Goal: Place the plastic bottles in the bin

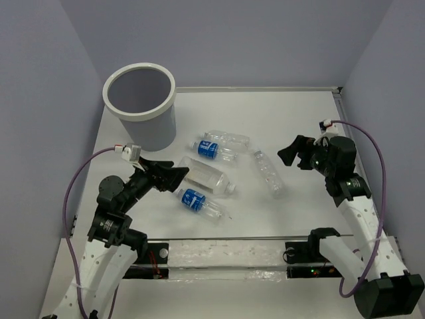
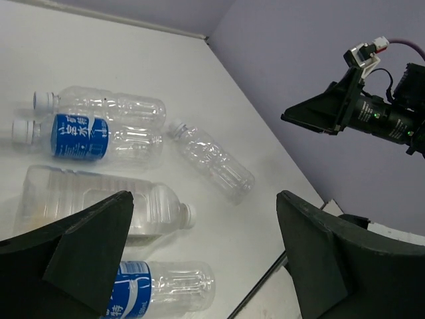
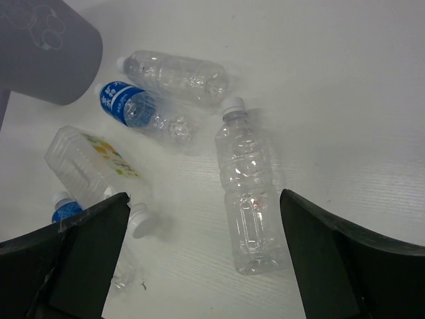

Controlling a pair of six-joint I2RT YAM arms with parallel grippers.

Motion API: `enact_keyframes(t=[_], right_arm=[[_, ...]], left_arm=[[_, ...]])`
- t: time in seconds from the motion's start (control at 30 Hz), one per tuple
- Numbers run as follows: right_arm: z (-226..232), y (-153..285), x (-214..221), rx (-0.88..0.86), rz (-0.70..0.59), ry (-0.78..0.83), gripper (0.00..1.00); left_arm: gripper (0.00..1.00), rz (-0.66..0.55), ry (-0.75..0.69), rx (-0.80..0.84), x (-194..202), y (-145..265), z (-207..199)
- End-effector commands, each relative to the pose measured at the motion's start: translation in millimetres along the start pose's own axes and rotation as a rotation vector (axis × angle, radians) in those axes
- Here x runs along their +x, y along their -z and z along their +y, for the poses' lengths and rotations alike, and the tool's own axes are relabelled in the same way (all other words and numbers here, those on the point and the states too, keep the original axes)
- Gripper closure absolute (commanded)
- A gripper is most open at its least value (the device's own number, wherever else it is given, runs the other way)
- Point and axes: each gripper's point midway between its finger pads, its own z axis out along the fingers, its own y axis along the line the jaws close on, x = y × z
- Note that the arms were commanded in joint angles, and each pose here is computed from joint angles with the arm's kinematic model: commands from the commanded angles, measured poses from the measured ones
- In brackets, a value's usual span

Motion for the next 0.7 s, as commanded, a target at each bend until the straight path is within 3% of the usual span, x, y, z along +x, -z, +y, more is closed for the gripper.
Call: enact_keyframes(t=[0.0, 0.3, 0.47, 0.67], right_arm=[[-5, -19, 3, -0.003, 0.015, 0.016, 0.00], [-14, -78, 31, 0.135, 0.183, 0.153, 0.00], [-33, -98, 46, 0.240, 0.263, 0.230, 0.00], [-25, -121, 76, 0.205, 0.386, 0.276, 0.00]], left_arm=[[0.01, 0.047, 0.067, -0.031, 13, 4, 5], [0.01, 0.181, 0.145, -0.160, 42, 7, 29], [0.01, 0.193, 0.073, -0.257, 27, 8, 40], [0.01, 0.204, 0.025, -0.290, 24, -2, 51]])
